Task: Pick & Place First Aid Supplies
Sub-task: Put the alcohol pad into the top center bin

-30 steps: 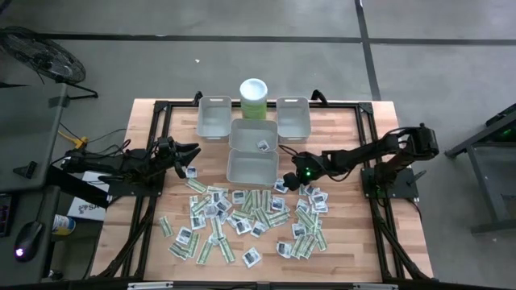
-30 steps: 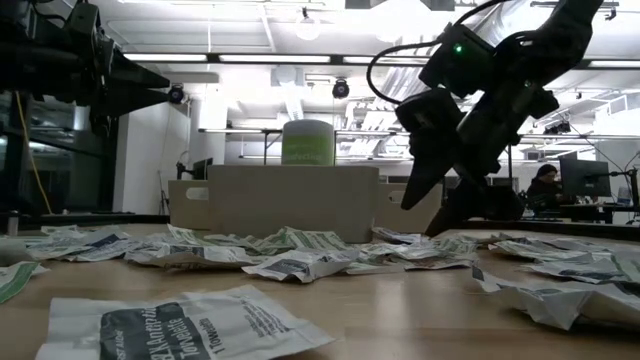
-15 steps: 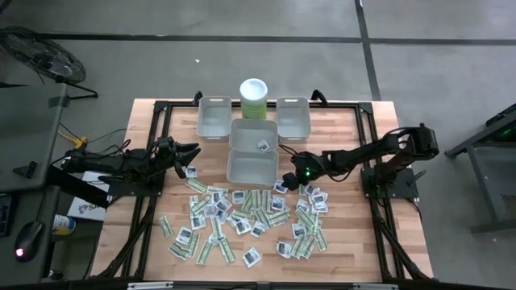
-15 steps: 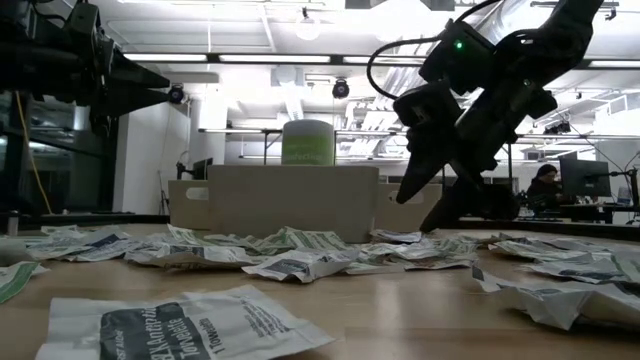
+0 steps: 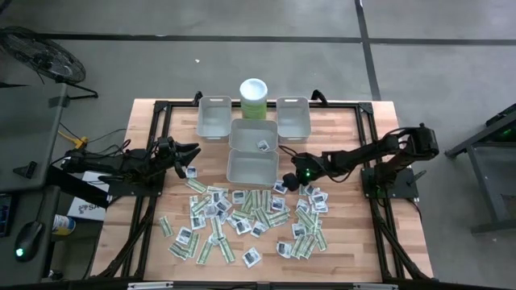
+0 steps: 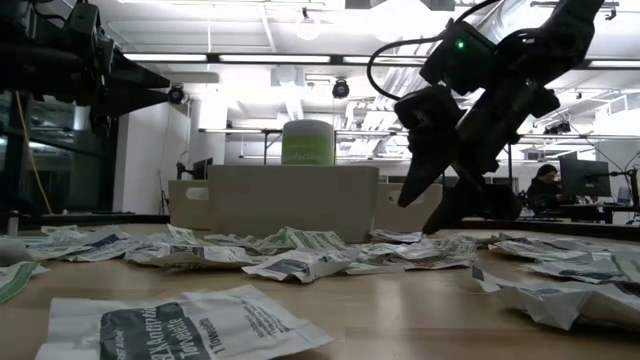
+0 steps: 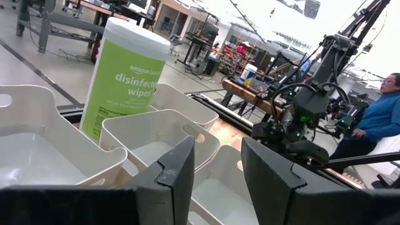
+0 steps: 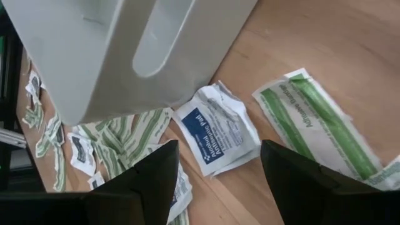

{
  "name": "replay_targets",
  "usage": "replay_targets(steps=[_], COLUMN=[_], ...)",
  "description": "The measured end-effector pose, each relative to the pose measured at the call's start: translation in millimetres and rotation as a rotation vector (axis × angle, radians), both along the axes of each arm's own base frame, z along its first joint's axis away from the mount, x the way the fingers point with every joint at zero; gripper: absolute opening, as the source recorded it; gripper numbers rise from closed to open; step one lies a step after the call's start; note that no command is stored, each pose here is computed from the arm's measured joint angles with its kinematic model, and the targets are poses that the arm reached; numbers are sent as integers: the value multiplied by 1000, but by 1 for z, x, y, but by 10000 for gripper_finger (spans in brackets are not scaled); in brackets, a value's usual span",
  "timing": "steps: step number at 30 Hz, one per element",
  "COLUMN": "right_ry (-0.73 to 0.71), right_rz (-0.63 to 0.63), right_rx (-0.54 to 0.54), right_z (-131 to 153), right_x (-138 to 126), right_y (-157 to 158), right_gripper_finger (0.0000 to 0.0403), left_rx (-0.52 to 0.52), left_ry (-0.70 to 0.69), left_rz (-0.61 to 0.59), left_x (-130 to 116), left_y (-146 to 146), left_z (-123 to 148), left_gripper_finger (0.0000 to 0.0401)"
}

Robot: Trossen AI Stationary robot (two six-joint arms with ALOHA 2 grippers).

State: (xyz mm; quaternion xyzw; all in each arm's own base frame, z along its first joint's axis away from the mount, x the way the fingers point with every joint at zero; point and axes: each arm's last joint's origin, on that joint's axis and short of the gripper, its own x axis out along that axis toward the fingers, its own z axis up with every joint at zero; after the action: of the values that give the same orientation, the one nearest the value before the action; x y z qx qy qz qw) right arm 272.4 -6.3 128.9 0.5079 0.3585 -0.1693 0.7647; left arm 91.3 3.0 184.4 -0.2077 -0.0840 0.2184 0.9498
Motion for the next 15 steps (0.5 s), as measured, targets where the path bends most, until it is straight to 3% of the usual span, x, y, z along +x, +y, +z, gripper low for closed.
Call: replay_targets(steps=[15], right_ry=[-4], right_rz=[26], right_rx=[-9], right_z=[-11], right_x=[6], right_y=[9], right_gripper_finger=[220], left_rx=[0], left_ry=[0], left_rz=[0], left_x=[0], left_y=[0], left_z=[0], left_gripper_finger=[131])
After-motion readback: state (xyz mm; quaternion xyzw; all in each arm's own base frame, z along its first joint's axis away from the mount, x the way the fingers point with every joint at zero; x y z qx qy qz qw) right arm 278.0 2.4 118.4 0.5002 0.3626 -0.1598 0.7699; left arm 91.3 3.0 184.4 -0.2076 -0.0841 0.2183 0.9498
